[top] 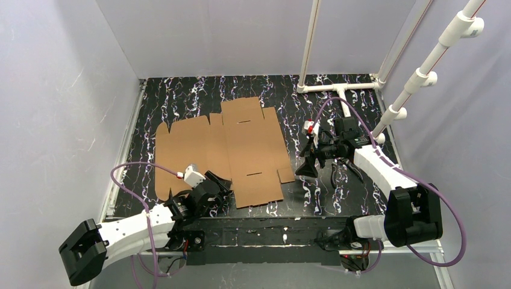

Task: Fold the paper box
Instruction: Fold the paper box at the center of the board.

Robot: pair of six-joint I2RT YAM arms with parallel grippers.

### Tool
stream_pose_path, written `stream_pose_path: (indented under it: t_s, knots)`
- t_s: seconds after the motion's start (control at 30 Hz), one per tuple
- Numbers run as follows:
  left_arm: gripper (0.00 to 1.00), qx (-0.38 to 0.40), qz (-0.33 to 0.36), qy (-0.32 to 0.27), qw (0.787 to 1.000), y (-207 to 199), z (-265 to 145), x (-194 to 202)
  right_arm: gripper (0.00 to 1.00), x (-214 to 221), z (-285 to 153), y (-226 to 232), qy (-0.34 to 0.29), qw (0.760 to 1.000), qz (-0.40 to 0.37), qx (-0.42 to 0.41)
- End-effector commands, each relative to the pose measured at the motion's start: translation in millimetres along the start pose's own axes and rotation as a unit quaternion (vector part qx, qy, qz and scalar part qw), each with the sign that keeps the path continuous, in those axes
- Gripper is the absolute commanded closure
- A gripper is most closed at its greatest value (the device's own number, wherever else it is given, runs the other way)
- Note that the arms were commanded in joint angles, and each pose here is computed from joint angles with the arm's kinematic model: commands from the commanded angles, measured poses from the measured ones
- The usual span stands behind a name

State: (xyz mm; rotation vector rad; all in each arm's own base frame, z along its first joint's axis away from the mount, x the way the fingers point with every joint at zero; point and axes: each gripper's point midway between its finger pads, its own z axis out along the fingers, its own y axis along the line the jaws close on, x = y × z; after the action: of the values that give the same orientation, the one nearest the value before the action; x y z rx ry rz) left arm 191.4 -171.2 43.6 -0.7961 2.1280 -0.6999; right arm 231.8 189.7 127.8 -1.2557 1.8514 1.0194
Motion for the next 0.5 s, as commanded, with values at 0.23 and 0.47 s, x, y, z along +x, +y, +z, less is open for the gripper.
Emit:
stream_pose_path:
  t_s: [0.23,0.47]
  knots:
    - [0.89,-0.006,-0.010,-0.073,0.997,0,4,-27,0.02,-1,2,4,-0.008,1.000,-0.010,-0.015]
    - [1.00,0.011,0.112,-0.087,0.990,-31,-10,-46,0.01,-3,1,4,-0.007,1.000,-0.011,-0.014]
